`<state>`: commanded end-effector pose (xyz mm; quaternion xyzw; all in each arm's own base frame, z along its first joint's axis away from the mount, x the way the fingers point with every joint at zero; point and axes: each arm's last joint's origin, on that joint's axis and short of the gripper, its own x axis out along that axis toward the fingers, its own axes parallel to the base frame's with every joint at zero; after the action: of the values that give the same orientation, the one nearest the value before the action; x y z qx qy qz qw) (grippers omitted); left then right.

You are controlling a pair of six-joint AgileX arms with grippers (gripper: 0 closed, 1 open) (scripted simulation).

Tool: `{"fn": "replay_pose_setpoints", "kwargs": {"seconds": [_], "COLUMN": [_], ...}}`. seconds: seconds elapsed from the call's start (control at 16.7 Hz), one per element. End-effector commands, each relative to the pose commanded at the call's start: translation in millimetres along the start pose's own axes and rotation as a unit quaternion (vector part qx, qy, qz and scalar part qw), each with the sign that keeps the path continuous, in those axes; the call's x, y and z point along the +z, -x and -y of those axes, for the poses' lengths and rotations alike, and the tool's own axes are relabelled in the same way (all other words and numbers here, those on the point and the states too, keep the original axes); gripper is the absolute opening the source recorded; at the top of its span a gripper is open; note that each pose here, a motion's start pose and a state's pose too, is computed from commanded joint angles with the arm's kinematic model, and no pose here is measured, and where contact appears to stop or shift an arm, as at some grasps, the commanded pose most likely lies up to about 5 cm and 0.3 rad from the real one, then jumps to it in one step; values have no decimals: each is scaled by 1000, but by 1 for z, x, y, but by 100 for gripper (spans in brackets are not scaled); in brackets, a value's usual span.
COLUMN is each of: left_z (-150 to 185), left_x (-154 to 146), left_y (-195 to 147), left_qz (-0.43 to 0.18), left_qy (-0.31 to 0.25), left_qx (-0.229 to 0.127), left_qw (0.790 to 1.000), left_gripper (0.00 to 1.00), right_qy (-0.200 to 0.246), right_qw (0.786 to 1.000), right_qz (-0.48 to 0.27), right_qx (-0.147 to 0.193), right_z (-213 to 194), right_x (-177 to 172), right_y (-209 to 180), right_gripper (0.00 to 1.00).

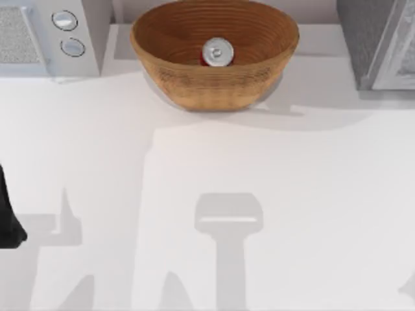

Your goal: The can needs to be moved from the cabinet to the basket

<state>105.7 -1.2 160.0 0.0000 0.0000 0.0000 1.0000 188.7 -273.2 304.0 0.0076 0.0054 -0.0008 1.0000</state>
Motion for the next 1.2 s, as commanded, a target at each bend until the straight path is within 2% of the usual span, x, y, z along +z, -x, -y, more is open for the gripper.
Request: {"fn": "replay_pose_setpoints", "kwargs": {"seconds": [0.18,0.36,0.6,0.78,1.2], "left_z": [0,0,0,0,0], "left_x": [0,0,0,0,0], "left_y": [0,0,0,0,0], "left_qz": [0,0,0,0,0], "left_qy": [0,0,0,0,0], "left_qx": [0,0,0,0,0], "left_qw": [1000,1000,1000,1000,1000], "left_gripper": [100,100,100,100,100], "right_qy": [-4,-7,0,6,7], "right_qw": [1000,1000,1000,1000,1000], "right_qz": [-1,-2,1,4,5], "right_qx": [0,1,2,2,1], "right_z": [-4,-25,-61,-76,-76], "right_x": [69,130,187,204,205], "right_y": [2,13,30,37,35], "right_gripper": [100,100,100,100,100]}}
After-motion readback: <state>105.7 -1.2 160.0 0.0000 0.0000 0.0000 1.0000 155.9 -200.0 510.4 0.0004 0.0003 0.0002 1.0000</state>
